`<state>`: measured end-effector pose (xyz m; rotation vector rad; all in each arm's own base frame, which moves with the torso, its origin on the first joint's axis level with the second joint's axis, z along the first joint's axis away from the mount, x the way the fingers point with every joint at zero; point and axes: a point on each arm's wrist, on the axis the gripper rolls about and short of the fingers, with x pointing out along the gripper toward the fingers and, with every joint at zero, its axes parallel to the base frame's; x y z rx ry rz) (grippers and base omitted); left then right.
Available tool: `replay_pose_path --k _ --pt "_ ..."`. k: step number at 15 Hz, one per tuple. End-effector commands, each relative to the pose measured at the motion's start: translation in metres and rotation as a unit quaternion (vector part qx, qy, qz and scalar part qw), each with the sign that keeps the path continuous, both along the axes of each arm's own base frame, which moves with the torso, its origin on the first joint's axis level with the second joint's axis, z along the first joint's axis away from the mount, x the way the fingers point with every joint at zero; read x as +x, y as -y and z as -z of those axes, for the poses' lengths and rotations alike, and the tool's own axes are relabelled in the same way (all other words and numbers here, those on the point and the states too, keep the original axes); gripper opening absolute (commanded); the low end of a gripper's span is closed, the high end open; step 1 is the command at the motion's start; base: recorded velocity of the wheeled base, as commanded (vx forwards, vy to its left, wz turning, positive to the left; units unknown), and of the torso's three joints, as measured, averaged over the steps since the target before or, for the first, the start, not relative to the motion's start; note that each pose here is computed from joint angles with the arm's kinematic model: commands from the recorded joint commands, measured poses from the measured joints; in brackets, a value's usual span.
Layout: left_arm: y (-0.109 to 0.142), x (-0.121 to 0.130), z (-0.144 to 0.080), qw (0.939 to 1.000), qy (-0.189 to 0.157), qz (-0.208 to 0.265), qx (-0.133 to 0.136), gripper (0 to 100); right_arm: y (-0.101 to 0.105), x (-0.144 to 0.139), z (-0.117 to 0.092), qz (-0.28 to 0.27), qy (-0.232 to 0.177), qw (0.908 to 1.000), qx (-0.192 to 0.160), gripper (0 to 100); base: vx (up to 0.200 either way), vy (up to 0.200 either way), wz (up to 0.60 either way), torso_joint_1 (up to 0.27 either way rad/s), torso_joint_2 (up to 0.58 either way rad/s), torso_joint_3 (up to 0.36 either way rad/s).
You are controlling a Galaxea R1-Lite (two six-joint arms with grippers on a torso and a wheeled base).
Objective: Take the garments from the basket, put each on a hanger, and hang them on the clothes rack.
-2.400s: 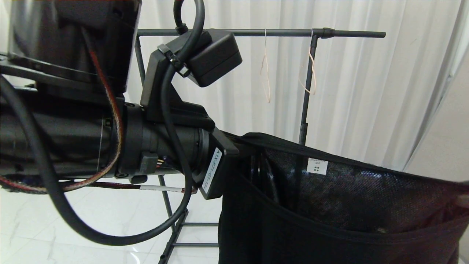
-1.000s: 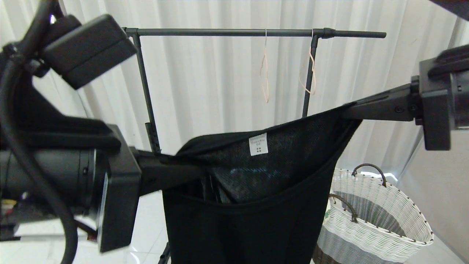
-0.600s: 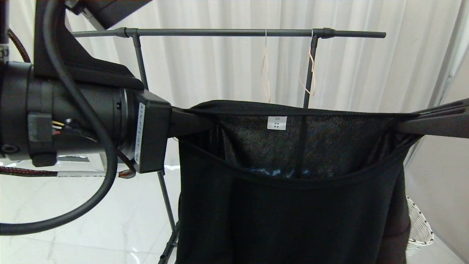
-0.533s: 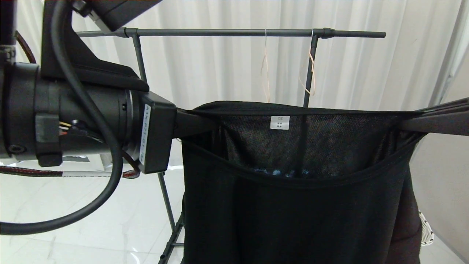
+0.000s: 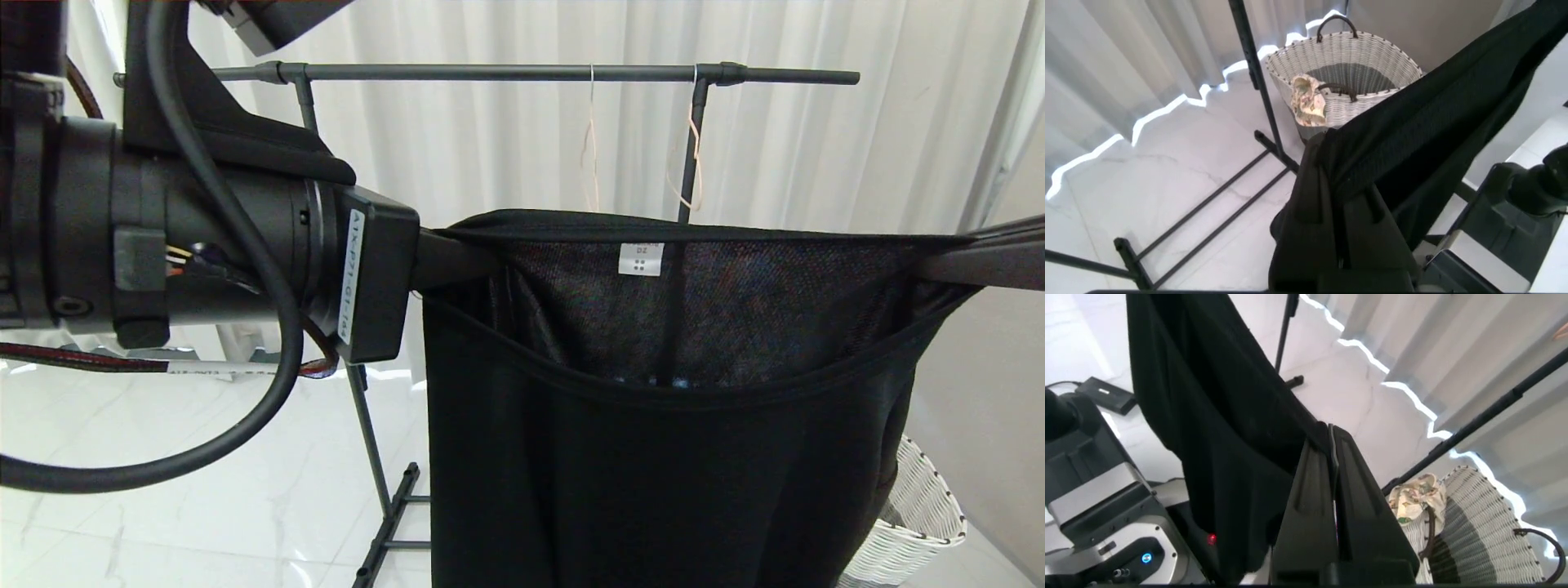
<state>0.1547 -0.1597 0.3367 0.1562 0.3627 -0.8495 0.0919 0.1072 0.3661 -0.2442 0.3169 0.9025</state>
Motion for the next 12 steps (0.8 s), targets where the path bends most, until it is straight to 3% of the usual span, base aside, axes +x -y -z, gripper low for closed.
replay_pose_path --k 1,5,6,10,12 --pt "0.000 0.000 0.000 1.0000 -0.001 0.000 0.000 0 0.000 0.000 0.000 0.000 0.000 1.0000 -0.001 0 0.000 0.000 0.00 0.000 0.00 0.000" --pt "0.000 0.000 0.000 1.0000 -0.001 0.001 0.000 0 0.000 0.000 0.002 0.002 -0.003 1.0000 -0.005 0 0.000 0.000 0.00 0.000 0.00 0.000" --pt "0.000 0.000 0.001 1.0000 -0.001 0.000 0.001 0 0.000 0.000 0.004 0.004 -0.006 0.9999 -0.010 100 0.000 0.000 0.00 0.000 0.00 0.000" --pt "0.002 0.002 0.007 0.9999 -0.010 -0.003 0.011 0 0.006 -0.001 0.002 0.018 -0.005 0.9998 -0.005 100 0.000 0.000 0.00 0.000 0.00 0.000" --pt "0.000 0.002 0.020 0.9989 -0.018 -0.026 0.034 0 0.015 0.007 0.007 0.072 -0.015 0.9970 -0.023 100 0.000 0.000 0.00 0.000 0.00 0.000"
